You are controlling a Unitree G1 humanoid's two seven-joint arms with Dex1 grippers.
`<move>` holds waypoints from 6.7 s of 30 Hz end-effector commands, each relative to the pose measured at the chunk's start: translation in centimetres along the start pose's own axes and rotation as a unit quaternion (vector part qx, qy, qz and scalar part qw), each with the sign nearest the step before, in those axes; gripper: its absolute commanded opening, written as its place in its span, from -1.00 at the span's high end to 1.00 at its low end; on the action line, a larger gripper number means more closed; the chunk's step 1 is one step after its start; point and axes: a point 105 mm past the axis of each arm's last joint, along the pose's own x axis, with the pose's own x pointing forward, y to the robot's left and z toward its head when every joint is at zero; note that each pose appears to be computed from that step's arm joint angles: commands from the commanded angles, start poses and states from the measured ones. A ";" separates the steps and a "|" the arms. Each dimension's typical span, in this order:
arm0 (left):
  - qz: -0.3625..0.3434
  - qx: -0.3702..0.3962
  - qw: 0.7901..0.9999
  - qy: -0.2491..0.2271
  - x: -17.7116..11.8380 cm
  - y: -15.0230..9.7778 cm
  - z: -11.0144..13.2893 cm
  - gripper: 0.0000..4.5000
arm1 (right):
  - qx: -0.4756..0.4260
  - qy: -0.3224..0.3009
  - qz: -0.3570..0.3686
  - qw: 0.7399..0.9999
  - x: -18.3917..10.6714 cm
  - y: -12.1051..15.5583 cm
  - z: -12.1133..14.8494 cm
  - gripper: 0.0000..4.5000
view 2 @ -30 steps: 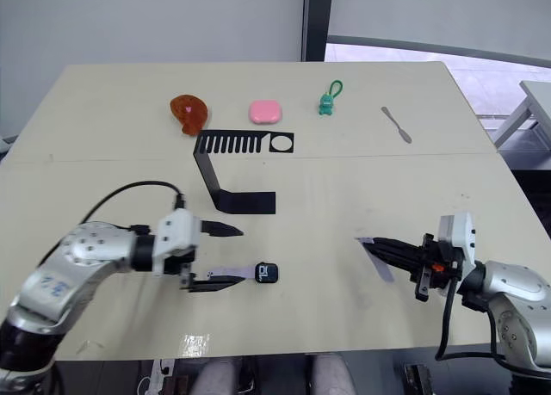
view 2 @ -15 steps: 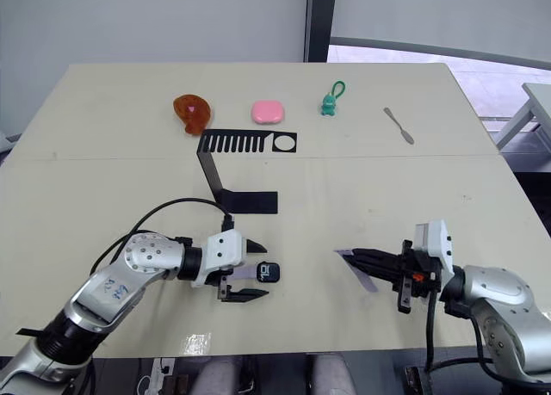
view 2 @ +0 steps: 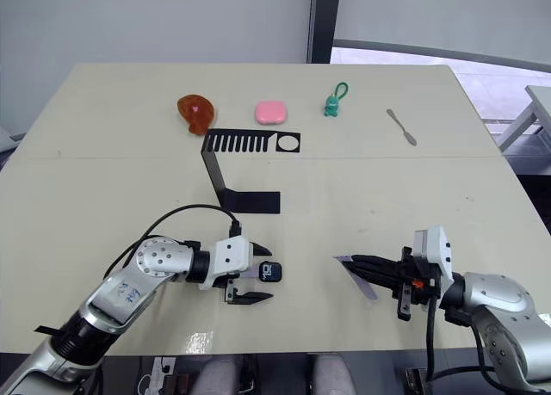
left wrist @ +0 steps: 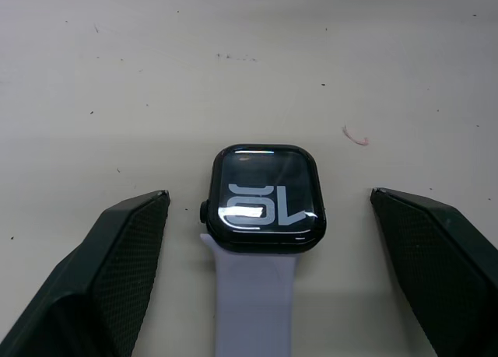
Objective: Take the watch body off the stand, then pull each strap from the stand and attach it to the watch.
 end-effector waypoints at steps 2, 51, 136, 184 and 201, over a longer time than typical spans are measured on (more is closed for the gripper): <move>-0.006 -0.017 1.000 0.014 0.6 -0.4 -1.4 -0.99 | -0.019 -0.008 0.003 1.000 -0.1 0.3 1.1 1.00; -0.079 -0.338 0.917 -0.198 -3.5 2.1 6.9 0.30 | -0.405 -0.024 -0.024 0.914 3.8 1.7 3.6 1.00; -0.074 -0.370 0.904 -0.202 -2.5 1.7 6.8 0.30 | -0.425 -0.031 -0.014 0.905 5.3 0.7 3.0 1.00; -0.081 -0.372 0.903 -0.199 -2.4 1.5 6.9 0.30 | -0.423 -0.024 -0.018 0.906 5.0 0.1 2.6 1.00; -0.083 -0.373 0.903 -0.195 -2.3 1.3 6.8 0.30 | -0.424 -0.029 -0.014 0.905 5.2 0.3 2.6 1.00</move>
